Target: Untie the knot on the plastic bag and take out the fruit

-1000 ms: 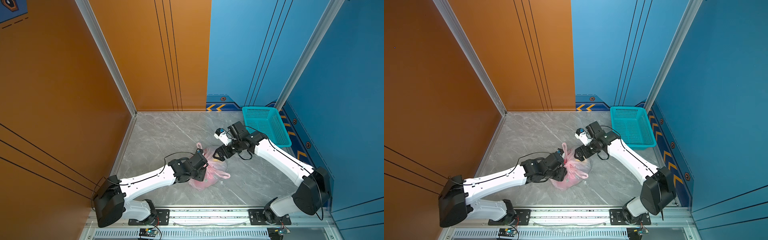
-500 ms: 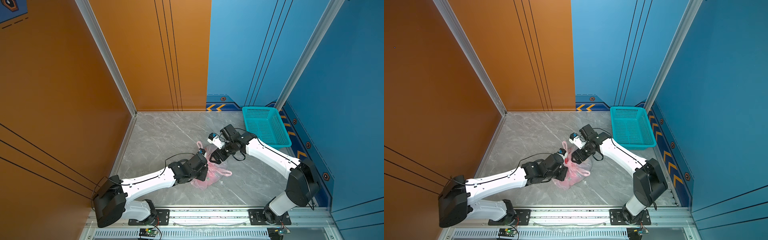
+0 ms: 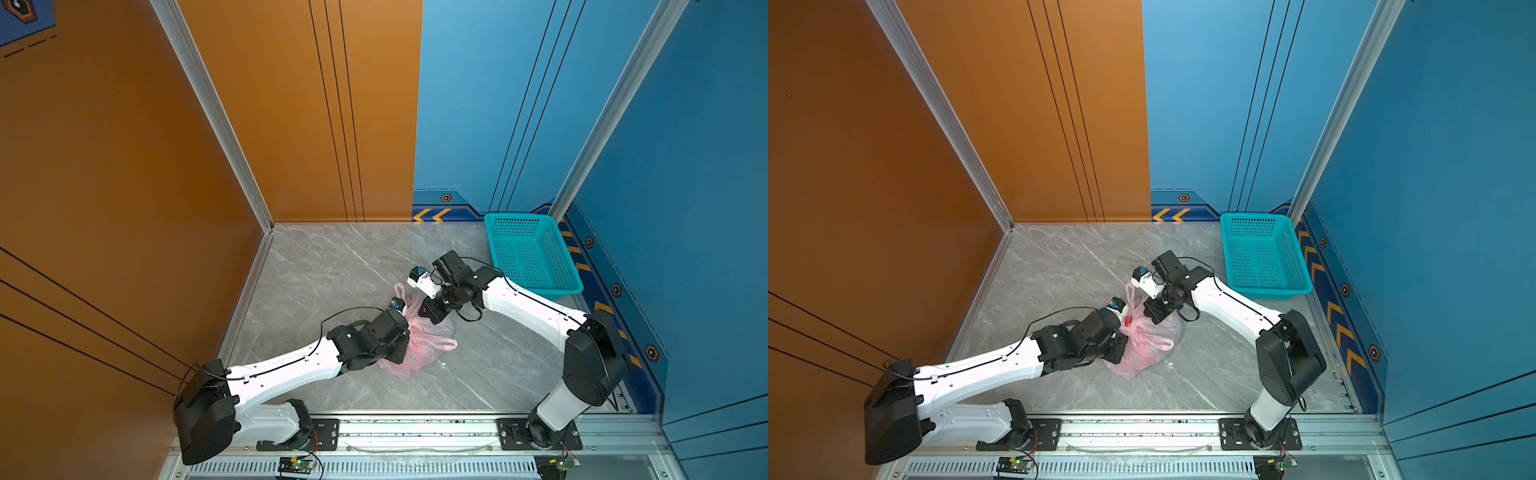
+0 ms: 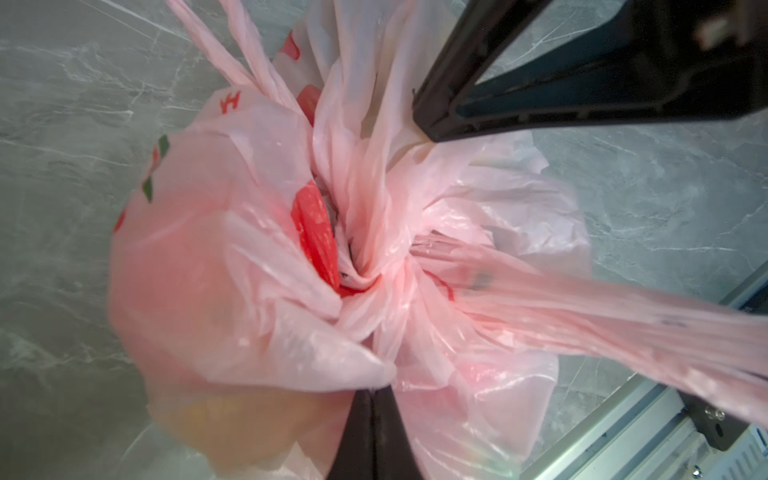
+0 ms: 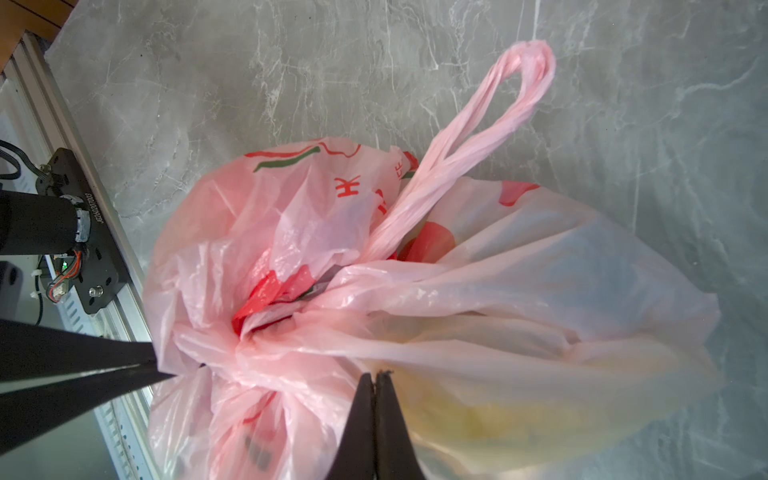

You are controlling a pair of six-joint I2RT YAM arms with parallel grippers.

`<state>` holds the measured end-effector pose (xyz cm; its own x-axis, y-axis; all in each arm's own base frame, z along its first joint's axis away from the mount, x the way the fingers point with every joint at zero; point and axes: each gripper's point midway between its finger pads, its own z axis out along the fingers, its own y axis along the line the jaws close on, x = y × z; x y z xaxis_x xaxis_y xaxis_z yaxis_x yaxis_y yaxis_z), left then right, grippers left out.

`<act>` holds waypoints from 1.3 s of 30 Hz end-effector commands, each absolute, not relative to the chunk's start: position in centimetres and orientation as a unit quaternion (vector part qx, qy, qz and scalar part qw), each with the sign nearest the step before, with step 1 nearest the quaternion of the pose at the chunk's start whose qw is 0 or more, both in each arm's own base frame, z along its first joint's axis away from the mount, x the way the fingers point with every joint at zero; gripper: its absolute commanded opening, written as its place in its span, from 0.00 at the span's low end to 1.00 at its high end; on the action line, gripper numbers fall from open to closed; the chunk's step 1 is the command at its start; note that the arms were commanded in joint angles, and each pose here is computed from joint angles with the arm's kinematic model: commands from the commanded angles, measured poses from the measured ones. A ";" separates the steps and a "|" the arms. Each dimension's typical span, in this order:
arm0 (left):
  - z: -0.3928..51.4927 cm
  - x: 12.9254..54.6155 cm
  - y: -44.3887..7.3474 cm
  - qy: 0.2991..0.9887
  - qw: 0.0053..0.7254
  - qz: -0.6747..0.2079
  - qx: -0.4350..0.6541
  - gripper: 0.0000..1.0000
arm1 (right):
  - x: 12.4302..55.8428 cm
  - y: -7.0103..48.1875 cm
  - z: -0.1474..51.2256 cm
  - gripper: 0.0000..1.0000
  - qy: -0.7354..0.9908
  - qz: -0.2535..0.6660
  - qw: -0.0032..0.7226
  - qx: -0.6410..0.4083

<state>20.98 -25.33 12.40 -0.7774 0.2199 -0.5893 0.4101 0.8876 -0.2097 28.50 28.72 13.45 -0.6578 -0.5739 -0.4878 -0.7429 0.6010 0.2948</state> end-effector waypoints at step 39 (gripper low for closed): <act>13.6 23.0 -19.0 0.921 0.341 -0.072 0.175 0.00 | 28.0 26.3 16.9 0.00 0.886 0.259 0.228 -0.309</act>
<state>22.76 -20.96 14.18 -0.7099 0.2533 -0.6572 0.4014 0.9122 -0.0821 27.92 27.98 15.66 -0.6529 -0.5162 -0.5543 -0.7268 0.6331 0.2664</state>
